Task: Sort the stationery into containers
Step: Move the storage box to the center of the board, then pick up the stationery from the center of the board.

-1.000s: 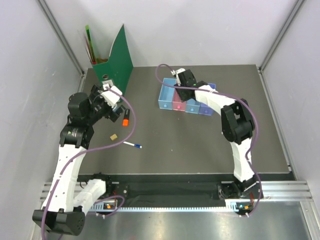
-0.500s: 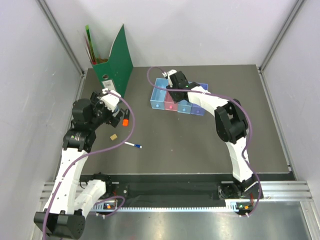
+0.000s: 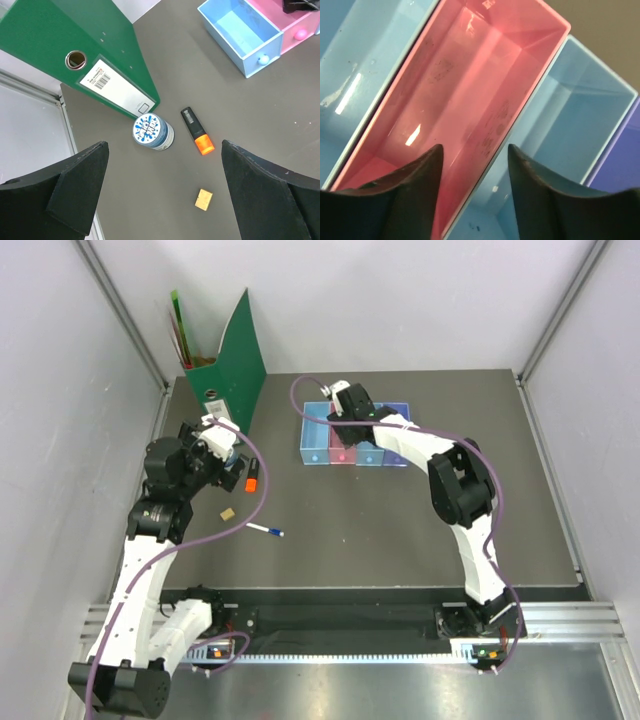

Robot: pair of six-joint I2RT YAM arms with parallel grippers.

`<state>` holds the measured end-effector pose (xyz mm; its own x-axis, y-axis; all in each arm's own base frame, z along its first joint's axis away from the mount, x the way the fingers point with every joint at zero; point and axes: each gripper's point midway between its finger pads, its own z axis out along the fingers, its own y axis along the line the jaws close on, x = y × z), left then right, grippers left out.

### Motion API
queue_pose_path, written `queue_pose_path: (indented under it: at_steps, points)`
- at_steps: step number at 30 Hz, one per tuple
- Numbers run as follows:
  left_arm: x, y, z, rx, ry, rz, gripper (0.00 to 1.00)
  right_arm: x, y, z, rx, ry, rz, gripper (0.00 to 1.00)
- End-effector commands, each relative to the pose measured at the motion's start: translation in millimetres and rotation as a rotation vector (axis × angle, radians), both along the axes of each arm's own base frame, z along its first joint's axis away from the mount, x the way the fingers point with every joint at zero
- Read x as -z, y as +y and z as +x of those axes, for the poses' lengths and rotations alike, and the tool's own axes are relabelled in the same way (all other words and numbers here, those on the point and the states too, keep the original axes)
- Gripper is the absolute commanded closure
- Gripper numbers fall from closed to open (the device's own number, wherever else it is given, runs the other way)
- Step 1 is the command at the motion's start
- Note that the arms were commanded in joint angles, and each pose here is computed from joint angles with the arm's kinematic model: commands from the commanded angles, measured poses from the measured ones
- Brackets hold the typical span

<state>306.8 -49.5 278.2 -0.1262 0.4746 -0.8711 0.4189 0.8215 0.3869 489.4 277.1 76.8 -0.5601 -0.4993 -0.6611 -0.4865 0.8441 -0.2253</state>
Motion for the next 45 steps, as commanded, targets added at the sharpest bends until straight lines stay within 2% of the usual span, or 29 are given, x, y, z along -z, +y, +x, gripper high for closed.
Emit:
queue_pose_path:
  at_steps: [1,2,8,11,19,21,32,39,45]
  points:
    - [-9.9,2.9,8.3,-0.026,-0.06,-0.009,0.01,-17.8,15.8,-5.3,-0.047,-0.032,0.022,0.39]
    - [-5.9,3.8,8.4,-0.03,-0.053,-0.006,0.01,-23.3,16.7,-4.2,-0.046,-0.044,0.025,0.33]
    - [22.5,12.7,9.8,-0.088,-0.018,-0.003,0.01,-67.4,8.1,-4.0,-0.023,-0.114,0.037,0.16]
    - [35.3,18.1,14.3,-0.14,0.011,-0.025,0.01,-99.1,0.6,-9.4,-0.019,-0.158,0.056,0.13]
    - [59.5,31.8,42.3,-0.275,0.057,-0.071,0.01,-184.0,-21.0,-28.3,-0.01,-0.296,0.084,0.1]
    - [71.6,39.9,49.7,-0.339,0.085,-0.075,0.01,-190.1,-28.9,-32.5,-0.006,-0.304,0.063,0.1]
    - [129.6,49.3,82.3,-0.448,0.164,-0.142,0.01,-236.6,-78.9,-50.6,0.061,-0.392,0.004,0.08]
    - [135.5,37.2,100.6,-0.361,0.2,-0.259,0.01,-240.2,-89.4,-58.3,0.077,-0.394,-0.017,0.07]
    - [145.1,30.5,105.9,-0.305,0.194,-0.263,0.01,-239.3,-91.8,-60.2,0.086,-0.39,-0.02,0.07]
